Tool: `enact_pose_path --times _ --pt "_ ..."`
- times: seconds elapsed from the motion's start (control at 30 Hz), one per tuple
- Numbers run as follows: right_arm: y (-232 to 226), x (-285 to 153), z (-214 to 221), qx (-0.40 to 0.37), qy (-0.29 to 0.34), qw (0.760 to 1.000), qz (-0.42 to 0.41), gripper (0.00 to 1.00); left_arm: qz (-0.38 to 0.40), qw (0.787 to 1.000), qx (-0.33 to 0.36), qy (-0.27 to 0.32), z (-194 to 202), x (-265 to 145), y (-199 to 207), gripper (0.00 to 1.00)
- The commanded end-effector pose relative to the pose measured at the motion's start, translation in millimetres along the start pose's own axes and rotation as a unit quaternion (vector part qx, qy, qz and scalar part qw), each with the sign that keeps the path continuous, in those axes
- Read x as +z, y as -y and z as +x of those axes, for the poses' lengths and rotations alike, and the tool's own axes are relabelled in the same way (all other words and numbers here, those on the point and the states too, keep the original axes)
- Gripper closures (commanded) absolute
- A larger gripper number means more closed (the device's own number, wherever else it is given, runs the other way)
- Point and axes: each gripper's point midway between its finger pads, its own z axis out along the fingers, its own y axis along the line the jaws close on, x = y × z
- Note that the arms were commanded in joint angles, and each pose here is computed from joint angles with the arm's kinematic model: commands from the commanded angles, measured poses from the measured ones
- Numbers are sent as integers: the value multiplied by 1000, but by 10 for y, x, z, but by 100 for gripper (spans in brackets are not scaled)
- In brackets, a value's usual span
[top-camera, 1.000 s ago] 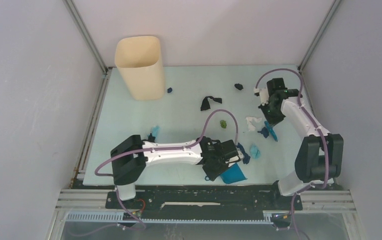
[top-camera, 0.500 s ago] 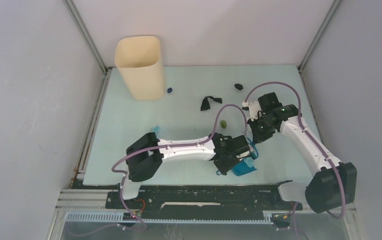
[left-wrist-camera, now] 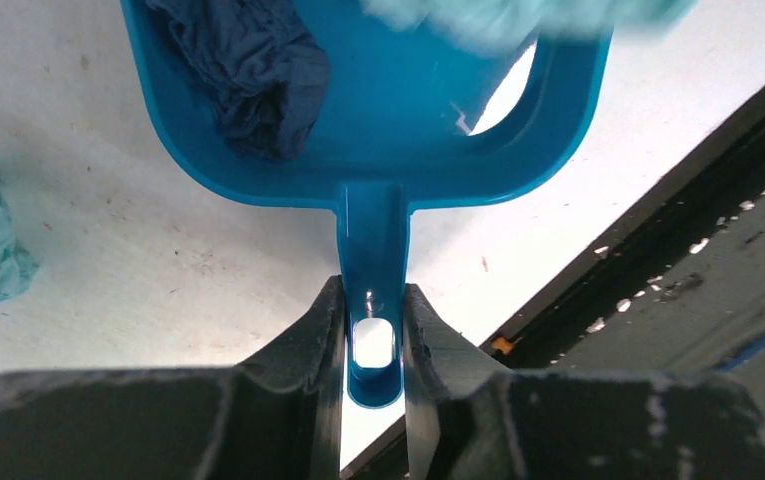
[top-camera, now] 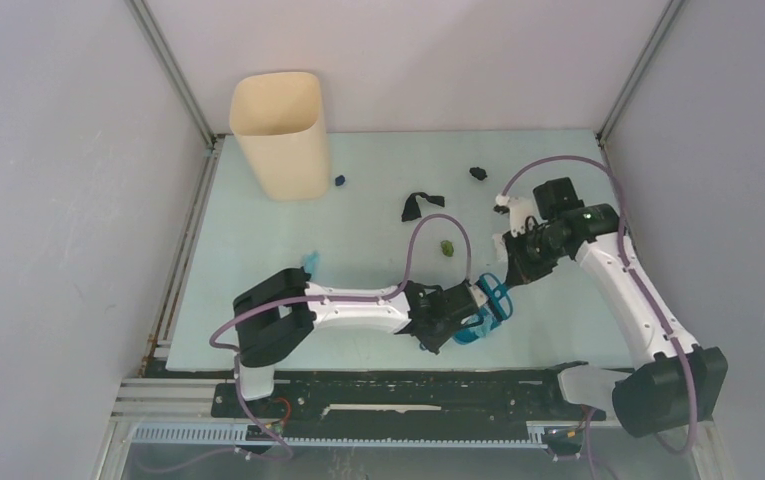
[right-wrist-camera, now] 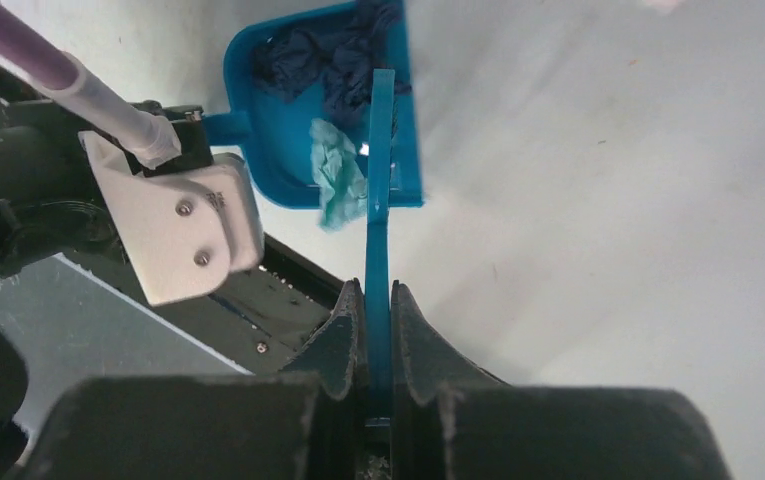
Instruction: Sweep away the paper scraps from the table
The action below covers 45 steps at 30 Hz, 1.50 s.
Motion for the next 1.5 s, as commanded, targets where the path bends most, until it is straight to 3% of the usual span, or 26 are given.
enact_pose_path --times 0.0,0.27,0.43,0.53,0.7,1.0,1.27,1.47 --pt "125 -417 -283 -9 69 997 31 100 2 995 -18 99 -345 -153 51 100" --pt "1022 -576 -635 20 83 986 142 100 0 996 -26 90 -316 -332 44 100" --pt "1515 -429 -966 12 87 972 217 100 -23 999 -34 11 -123 -411 -11 100" --pt "1687 -316 -1146 16 73 971 228 100 -11 999 -28 -28 -17 -456 34 100" --pt "1790 -66 -1454 -18 54 967 247 100 -19 998 -52 -31 -57 -469 -87 100" --pt "1216 390 -1243 -92 -14 985 143 100 -30 997 -55 -52 -197 -300 -272 100" --pt "502 367 -584 -68 -53 996 35 100 -27 998 -44 -45 -316 -193 -278 100" --pt "80 280 -416 -29 -38 998 -50 100 -11 999 -40 -27 -426 -121 -209 100"
